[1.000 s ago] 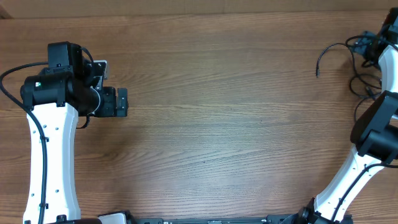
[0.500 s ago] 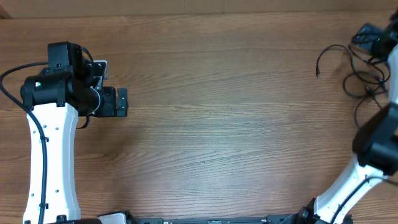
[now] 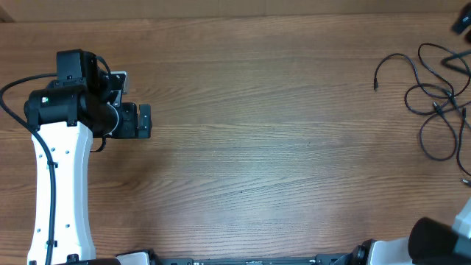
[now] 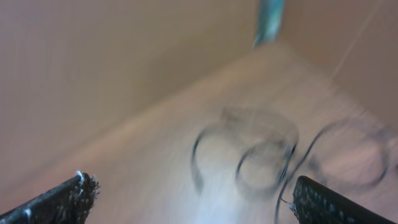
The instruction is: Untangle cables
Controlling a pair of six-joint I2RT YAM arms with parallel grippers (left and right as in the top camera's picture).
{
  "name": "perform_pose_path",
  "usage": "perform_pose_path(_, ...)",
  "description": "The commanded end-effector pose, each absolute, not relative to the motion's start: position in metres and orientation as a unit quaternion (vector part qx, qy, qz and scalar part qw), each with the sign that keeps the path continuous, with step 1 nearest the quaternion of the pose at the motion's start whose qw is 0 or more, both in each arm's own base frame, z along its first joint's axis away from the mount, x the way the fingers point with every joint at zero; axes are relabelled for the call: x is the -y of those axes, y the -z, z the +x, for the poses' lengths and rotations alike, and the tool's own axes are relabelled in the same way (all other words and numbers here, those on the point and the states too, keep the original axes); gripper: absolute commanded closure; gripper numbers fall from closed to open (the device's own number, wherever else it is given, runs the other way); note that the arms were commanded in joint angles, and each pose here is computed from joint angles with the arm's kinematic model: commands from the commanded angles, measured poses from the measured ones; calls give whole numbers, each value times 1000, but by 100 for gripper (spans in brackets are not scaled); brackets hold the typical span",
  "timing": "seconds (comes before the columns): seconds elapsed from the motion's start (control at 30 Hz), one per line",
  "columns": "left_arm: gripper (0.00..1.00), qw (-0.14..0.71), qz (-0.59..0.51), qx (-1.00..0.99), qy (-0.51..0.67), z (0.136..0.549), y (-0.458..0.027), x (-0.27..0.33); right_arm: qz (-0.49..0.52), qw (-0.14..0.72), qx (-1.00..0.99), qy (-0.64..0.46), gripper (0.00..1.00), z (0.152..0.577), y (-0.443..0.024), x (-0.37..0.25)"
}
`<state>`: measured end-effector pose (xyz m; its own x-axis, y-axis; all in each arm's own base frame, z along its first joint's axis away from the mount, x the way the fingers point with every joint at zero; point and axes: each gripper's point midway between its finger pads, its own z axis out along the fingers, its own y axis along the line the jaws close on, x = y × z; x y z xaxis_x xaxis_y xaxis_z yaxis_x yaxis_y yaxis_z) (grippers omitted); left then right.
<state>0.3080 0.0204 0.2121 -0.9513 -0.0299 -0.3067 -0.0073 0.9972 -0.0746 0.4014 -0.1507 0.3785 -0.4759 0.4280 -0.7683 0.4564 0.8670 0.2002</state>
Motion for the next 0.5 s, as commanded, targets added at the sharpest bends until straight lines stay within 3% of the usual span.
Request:
perform_pose_path(0.0, 0, 156, 4, -987, 33, 309, -211, -20, 218, 404, -887, -56, 0, 392, -368, 104)
perform_pose_path(0.17, 0, 156, 4, -987, 33, 309, -211, -20, 178, 293, -927, -154, 0, 363, -336, 37)
perform_pose_path(0.47, 0, 156, 4, -987, 33, 309, -211, -20, 119, 236, -944, -198, 0, 345, -328, -22)
